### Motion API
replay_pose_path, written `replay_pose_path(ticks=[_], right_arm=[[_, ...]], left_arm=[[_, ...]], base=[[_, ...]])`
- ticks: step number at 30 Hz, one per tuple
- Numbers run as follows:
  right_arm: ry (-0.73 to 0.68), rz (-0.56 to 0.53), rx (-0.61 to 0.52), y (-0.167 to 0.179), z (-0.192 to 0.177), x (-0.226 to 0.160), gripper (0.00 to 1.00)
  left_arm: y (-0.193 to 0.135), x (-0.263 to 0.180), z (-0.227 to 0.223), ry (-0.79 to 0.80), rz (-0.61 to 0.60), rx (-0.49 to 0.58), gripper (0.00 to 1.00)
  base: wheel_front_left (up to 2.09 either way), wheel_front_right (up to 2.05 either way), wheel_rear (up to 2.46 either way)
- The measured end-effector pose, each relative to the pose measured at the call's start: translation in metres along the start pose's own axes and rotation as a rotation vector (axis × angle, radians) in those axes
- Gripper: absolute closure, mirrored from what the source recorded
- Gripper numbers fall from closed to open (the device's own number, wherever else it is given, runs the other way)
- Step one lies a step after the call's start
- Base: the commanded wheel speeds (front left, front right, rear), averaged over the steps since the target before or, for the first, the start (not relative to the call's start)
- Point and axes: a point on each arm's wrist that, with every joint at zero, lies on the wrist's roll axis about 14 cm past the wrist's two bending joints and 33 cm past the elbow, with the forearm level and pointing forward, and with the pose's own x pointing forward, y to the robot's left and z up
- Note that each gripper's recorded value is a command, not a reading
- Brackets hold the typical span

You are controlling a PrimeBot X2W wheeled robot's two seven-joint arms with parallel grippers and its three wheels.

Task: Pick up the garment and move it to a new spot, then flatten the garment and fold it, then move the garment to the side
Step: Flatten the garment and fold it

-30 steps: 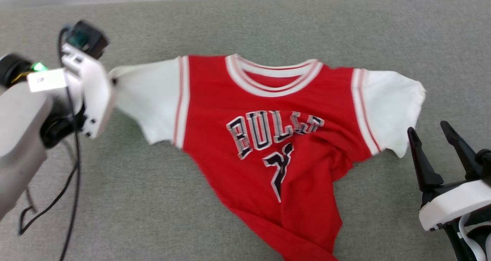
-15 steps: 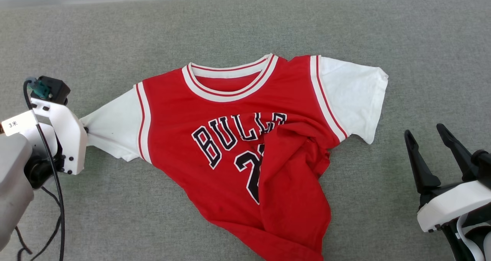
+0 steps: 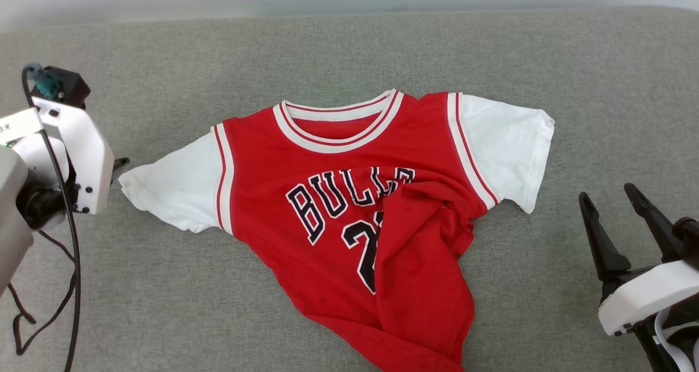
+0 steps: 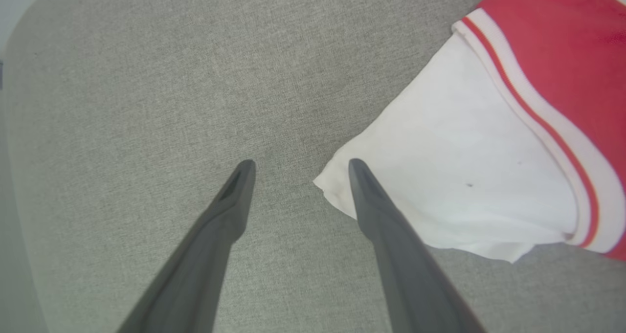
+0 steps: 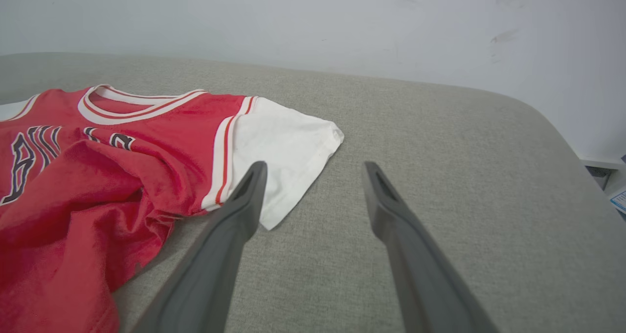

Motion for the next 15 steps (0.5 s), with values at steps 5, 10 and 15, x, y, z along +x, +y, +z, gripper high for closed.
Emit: replay_pose_path(ticks=[5, 10, 15], right_arm=[[0.019, 0.008, 0.000, 0.002, -0.006, 0.003, 0.00], [0.037, -0.001, -0.006, -0.003, -0.011, 0.006, 0.00], [0.056, -0.016, -0.012, -0.010, -0.017, 0.008, 0.00]], left_arm=[[-0.007, 0.003, 0.001, 0.077, -0.040, 0.000, 0.00], [-0.017, 0.019, -0.015, 0.161, -0.071, 0.010, 0.00], [-0.021, 0.039, -0.039, 0.236, -0.083, 0.001, 0.00]], base=[[0.00, 0.00, 0.00], [0.00, 0.00, 0.00], [0.00, 0.00, 0.00]])
